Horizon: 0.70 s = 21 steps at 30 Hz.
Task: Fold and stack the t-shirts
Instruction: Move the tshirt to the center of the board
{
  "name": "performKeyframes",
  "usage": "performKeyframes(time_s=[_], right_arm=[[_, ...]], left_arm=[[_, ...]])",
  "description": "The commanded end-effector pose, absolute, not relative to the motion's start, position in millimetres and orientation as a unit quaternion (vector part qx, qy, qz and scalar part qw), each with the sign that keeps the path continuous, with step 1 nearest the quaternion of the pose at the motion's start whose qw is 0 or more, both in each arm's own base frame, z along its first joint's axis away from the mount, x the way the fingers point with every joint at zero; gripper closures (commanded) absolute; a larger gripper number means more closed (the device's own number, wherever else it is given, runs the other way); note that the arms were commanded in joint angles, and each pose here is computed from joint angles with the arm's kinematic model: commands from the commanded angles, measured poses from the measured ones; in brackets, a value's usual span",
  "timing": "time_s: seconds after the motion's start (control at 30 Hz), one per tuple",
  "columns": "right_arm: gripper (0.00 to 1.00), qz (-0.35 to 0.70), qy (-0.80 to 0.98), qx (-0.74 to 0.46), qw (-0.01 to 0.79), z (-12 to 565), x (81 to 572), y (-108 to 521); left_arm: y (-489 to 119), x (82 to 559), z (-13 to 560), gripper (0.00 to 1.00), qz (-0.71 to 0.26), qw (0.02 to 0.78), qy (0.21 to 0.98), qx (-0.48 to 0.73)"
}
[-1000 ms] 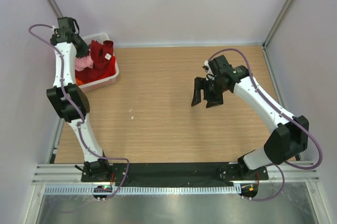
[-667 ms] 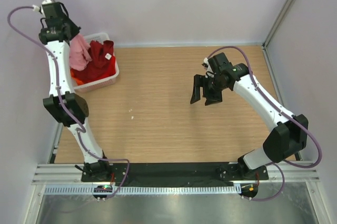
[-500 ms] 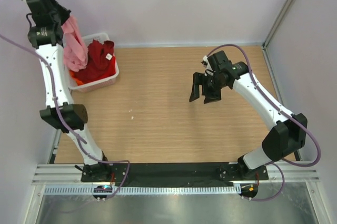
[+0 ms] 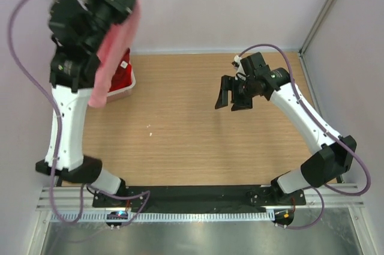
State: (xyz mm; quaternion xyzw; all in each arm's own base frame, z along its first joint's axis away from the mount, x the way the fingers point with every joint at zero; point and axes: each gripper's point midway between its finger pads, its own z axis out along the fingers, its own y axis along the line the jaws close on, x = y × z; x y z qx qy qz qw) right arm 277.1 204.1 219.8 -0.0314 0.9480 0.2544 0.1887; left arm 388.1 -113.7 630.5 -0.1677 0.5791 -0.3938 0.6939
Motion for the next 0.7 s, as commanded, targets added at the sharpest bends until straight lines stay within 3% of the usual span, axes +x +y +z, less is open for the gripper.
performKeyframes(time_s=[0.0,0.03,0.07,0.13,0.17,0.2,0.27,0.37,0.5,0.57,0.67], right_arm=[[0.23,0.256,0.936,-0.032,0.239,256.6,270.8,193.4],[0.23,0.248,0.939,-0.033,0.237,255.3,266.5,188.6],[0.23,0.235,0.939,-0.030,0.250,258.2,263.9,181.5],[0.23,0.210,0.946,-0.022,0.246,253.9,255.1,168.5],[0.23,0.201,0.946,-0.017,0.252,257.0,250.0,162.1],[0.23,0.183,0.950,-0.010,0.253,254.3,247.2,154.2],[0.23,0.167,0.956,-0.004,0.242,246.2,235.1,144.6],[0.23,0.161,0.963,-0.004,0.215,229.3,218.9,139.6],[0.22,0.186,0.965,-0.019,0.186,200.0,212.1,151.4],[0.22,0.207,0.964,-0.024,0.167,190.6,211.9,163.7],[0.22,0.234,0.962,-0.037,0.133,170.7,216.6,192.7]], left_arm=[[-190.3,349.4,558.5,1.00,-0.407,0.612,0.670,-0.105],[-189.4,323.8,555.4,1.00,-0.406,0.612,0.671,-0.105],[-225.6,312.6,498.9,1.00,-0.397,0.562,0.720,-0.093],[-239.9,280.2,468.7,0.99,-0.395,0.537,0.742,-0.070],[-250.6,267.4,445.4,0.70,-0.391,0.511,0.763,-0.063],[-251.1,264.1,393.3,0.55,-0.353,0.470,0.806,-0.067],[-252.3,249.4,364.4,0.31,-0.343,0.435,0.831,-0.053],[-229.1,230.8,342.8,0.29,-0.295,0.417,0.859,-0.050],[-182.0,214.4,326.1,0.37,-0.222,0.426,0.875,-0.064],[-172.5,208.0,302.8,0.39,-0.195,0.409,0.889,-0.063],[-169.8,200.4,239.2,0.34,-0.147,0.348,0.925,-0.043]])
